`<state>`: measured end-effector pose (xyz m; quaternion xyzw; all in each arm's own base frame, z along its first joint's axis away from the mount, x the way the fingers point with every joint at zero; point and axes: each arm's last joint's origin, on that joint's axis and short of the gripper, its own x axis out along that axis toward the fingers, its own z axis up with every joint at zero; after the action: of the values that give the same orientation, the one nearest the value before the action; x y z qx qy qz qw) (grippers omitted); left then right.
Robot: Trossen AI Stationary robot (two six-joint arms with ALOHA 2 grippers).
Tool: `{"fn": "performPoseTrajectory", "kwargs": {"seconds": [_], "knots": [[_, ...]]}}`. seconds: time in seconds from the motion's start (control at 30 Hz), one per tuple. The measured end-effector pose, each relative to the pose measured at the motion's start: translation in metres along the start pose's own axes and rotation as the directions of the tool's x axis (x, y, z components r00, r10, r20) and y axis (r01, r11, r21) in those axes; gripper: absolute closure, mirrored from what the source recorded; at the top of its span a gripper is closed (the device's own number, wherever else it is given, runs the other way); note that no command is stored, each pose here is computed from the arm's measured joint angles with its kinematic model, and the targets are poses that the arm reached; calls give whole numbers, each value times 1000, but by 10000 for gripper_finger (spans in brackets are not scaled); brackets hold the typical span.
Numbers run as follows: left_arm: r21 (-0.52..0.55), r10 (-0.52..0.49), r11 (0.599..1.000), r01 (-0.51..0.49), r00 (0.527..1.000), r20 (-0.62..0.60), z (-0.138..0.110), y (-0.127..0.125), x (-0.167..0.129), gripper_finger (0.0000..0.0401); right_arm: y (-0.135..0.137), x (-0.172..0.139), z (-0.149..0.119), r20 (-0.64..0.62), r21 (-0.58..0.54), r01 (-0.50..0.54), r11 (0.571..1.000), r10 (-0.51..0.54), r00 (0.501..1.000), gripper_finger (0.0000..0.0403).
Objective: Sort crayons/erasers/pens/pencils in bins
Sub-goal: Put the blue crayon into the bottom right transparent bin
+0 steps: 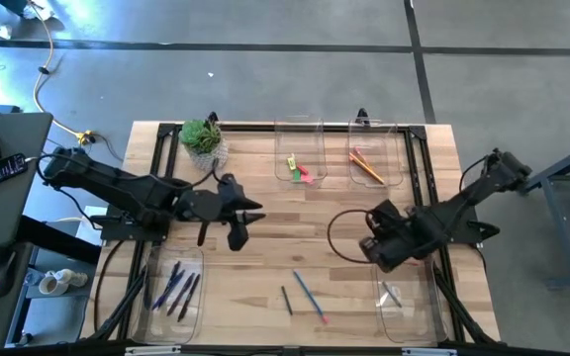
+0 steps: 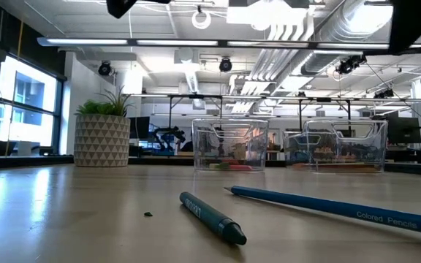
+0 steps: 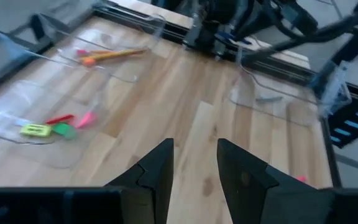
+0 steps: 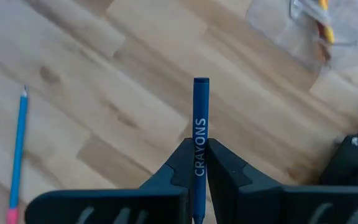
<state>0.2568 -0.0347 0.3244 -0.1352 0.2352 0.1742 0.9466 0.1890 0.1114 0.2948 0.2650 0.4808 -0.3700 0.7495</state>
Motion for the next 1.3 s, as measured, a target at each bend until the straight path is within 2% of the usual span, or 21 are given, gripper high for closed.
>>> {"fn": "performPoseTrajectory", "kwargs": {"seconds": [0.1, 0.27, 0.53, 0.8, 1.03, 1.3], "knots": [[5, -42, 999, 42, 999, -17, -3, -6, 5, 288, -3, -2, -13, -36, -28, -16, 999, 15, 999, 387], [45, -57, 997, 59, 997, -53, -9, -17, 12, 288, -3, -8, -35, -100, -62, -53, 997, 47, 994, 387], [157, -85, 983, 96, 993, -78, 1, -40, 23, 288, -4, -18, -67, -105, -35, -93, 995, 88, 990, 387], [262, -65, 959, 106, 985, -159, 3, -64, 37, 288, 11, -11, -101, -133, -70, -100, 993, 90, 987, 387], [325, -90, 931, 165, 968, -234, -1, -83, 49, 288, 19, 2, -125, -225, -133, -20, 991, -11, 974, 387], [359, -96, 911, 201, 952, -291, -18, -99, 59, 288, 29, 19, -141, -256, -177, 54, 983, -99, 962, 387]]}}
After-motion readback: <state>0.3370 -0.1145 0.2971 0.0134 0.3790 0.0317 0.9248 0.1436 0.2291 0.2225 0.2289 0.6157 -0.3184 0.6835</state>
